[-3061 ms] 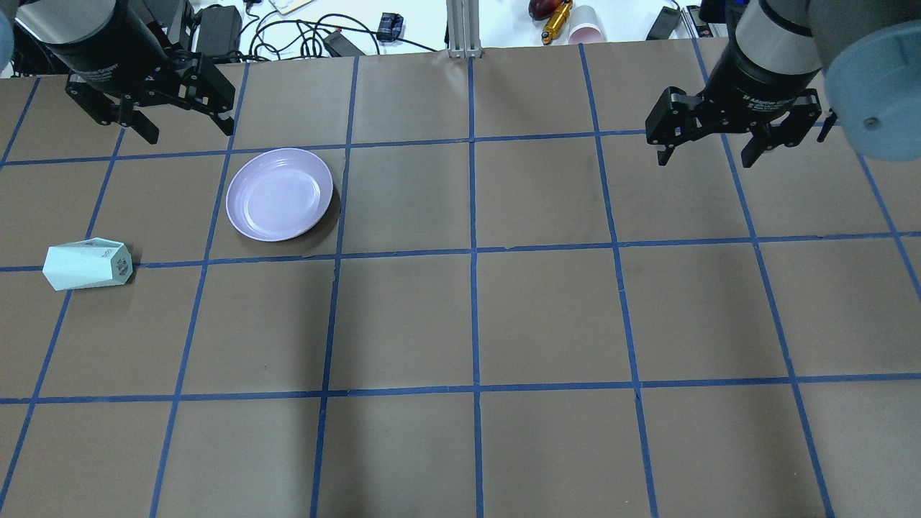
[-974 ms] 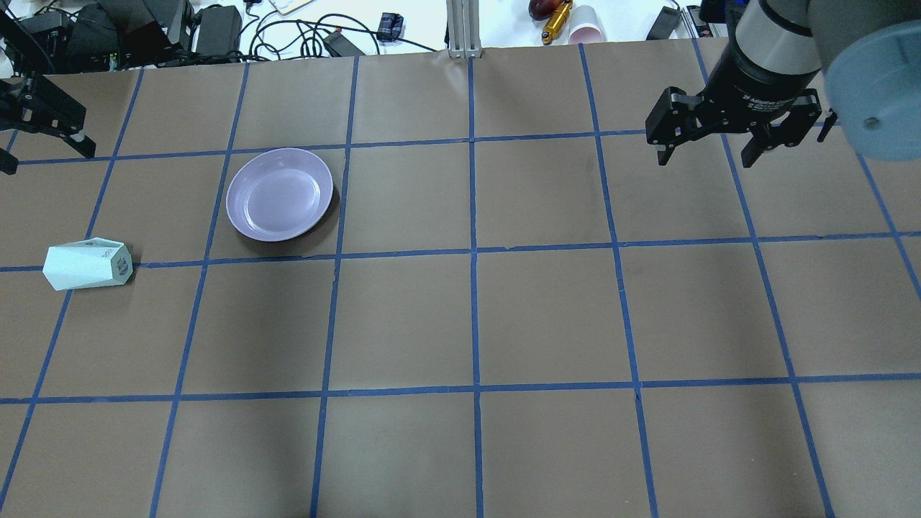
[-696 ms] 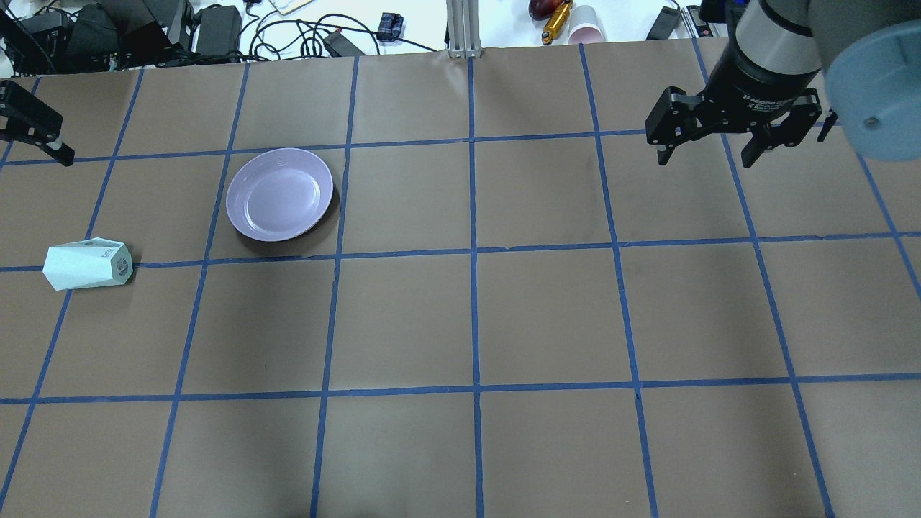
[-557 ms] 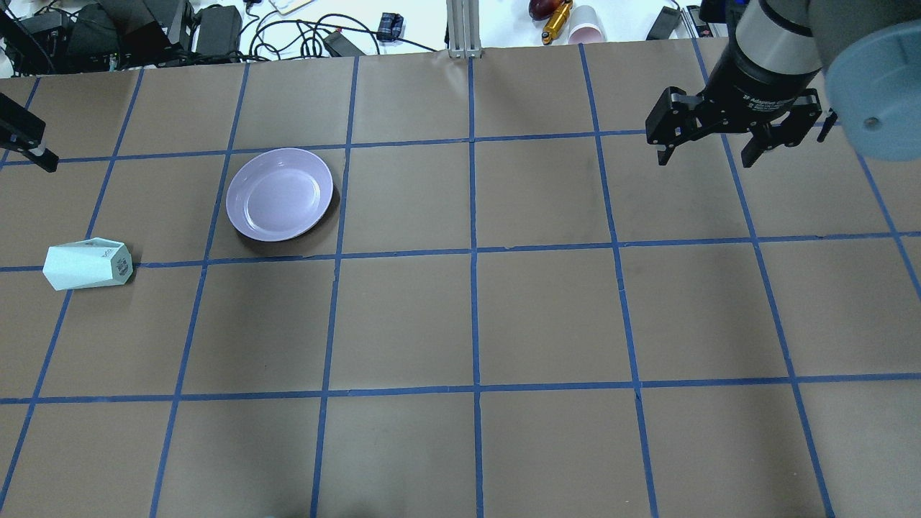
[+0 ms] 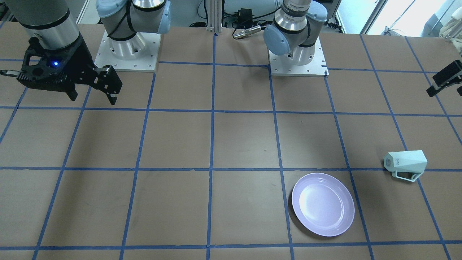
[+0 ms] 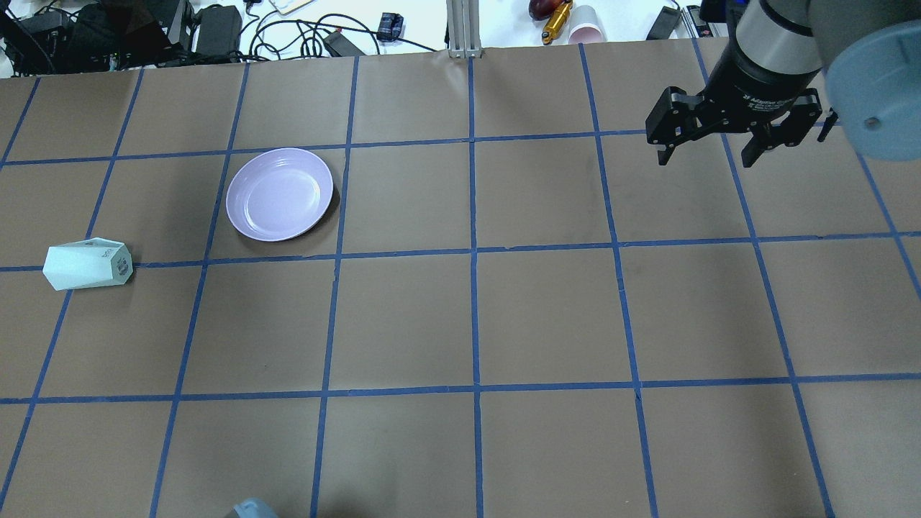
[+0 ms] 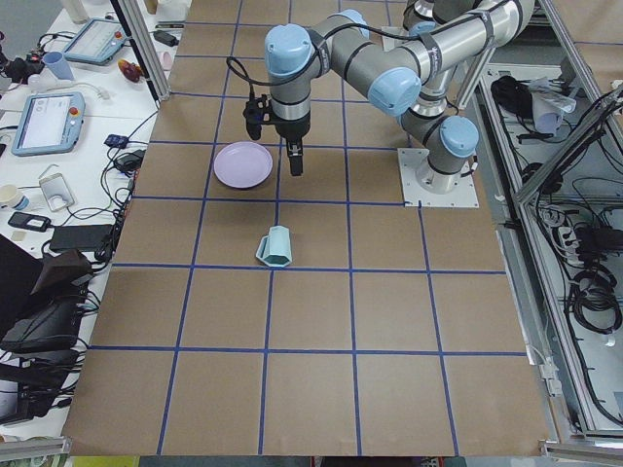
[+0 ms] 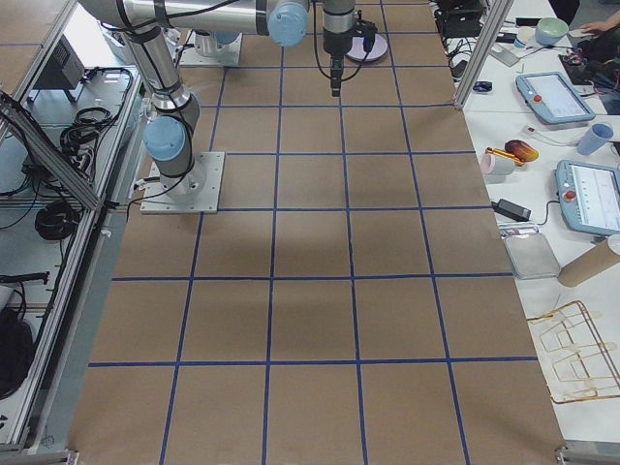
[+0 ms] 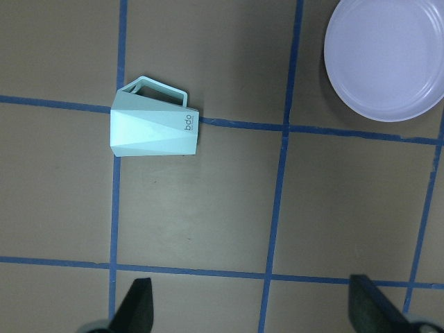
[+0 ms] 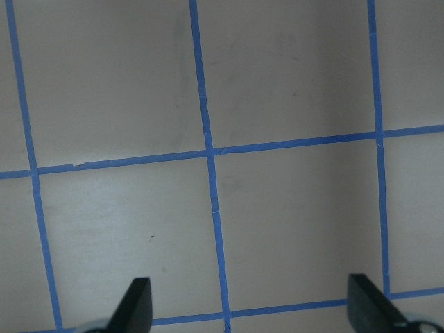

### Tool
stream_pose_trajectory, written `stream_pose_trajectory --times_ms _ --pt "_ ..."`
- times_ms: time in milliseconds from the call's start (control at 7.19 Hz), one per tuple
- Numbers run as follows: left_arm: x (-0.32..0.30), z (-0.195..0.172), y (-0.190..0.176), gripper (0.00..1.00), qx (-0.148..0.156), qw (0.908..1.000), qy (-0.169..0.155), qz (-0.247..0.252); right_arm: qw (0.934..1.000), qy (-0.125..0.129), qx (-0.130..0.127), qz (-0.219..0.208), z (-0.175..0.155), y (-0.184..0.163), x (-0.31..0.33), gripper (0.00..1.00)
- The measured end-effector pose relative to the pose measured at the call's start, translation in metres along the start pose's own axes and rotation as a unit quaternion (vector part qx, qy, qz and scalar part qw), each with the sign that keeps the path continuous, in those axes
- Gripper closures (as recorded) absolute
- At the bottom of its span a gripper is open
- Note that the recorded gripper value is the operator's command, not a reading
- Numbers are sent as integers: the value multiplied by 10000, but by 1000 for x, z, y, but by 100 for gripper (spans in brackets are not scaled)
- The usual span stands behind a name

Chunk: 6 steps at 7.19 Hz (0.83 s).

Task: Flip cup and place on plate
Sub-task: 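Move the left gripper outward and down toward the teal mug, then lower the left gripper over the teal mug's open end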

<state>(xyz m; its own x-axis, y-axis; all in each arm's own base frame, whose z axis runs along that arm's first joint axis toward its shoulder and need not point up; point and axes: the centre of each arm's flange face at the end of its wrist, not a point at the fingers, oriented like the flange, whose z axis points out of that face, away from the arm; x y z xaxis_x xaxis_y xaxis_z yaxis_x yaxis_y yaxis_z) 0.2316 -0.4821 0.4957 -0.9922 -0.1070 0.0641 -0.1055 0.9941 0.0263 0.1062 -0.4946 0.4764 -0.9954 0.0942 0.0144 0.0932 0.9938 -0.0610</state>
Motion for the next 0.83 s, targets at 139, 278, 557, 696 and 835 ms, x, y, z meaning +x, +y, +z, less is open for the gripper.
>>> stream_pose_trajectory --times_ms 139,278,557,696,835 --pt "-17 5 2 0 -34 10000 26 75 10000 0 0 0 0 0 0 0" --pt "-31 11 2 0 -66 9998 64 184 10000 0 -1 0 0 0 0 0" --pt "-55 27 -2 0 -128 9993 183 297 10000 0 -3 0 0 0 0 0" --pt "-66 36 -5 0 -157 9987 238 418 10000 0 -4 0 0 0 0 0" --pt "-76 43 -9 0 -174 9982 274 511 10000 0 -2 0 0 0 0 0"
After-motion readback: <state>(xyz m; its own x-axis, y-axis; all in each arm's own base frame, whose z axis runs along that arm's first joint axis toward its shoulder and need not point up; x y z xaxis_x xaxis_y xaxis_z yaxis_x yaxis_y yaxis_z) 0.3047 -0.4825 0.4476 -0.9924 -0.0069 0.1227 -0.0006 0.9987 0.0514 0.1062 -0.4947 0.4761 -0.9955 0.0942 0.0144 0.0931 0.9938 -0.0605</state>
